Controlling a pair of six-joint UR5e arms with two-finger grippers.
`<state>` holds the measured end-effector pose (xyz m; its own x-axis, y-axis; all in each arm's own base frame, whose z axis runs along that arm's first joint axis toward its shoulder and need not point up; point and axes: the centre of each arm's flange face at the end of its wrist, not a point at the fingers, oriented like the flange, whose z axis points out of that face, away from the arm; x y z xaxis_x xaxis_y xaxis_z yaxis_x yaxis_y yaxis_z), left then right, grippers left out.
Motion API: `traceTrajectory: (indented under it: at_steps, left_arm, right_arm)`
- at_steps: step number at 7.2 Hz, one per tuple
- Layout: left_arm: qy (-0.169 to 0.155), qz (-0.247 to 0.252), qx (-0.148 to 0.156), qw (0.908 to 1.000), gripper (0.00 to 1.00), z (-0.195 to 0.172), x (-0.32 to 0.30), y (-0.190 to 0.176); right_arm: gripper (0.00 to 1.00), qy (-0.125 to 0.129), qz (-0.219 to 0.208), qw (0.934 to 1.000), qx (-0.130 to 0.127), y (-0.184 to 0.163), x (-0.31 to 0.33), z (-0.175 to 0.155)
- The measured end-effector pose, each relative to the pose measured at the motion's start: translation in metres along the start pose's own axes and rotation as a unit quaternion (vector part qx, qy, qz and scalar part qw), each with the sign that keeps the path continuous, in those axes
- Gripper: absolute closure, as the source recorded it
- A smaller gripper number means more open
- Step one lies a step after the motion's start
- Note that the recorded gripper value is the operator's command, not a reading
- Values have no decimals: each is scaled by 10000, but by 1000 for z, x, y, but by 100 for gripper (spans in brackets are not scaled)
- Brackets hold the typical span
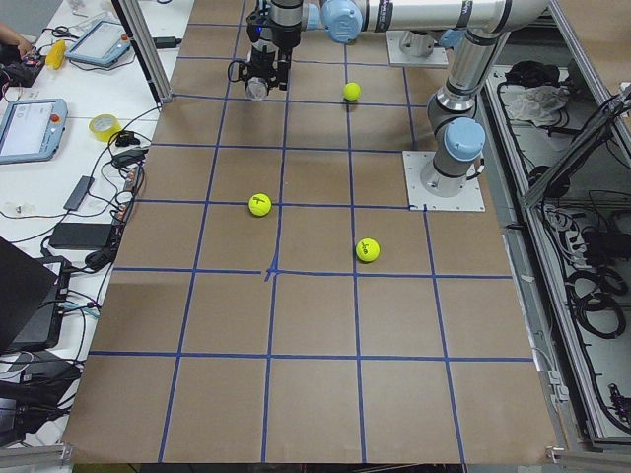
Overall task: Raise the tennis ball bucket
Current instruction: 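Carry the tube toward the left gripper and lower it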
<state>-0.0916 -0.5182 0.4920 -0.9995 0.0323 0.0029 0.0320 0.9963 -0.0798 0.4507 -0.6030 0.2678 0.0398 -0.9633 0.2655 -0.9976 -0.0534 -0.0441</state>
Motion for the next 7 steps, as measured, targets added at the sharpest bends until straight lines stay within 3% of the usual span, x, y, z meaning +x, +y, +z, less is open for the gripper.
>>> traceTrajectory:
  at_steps: [2,3,4,7]
  left_arm:
    - [-6,-22,-3,10000,0,0,-3,0]
    - [-7,-28,-3,10000,0,0,-3,0]
    - [-8,-31,-2,10000,0,0,-3,0]
    - [-18,-55,11,10000,0,-2,-6,1]
  right_arm:
    - [62,-20,-28,9998,214,-2,-11,12]
    - [54,-57,10,9996,272,-3,-14,16]
    - [26,-101,107,9994,312,-4,-15,20]
    - [1,-170,401,9983,399,-7,-18,23]
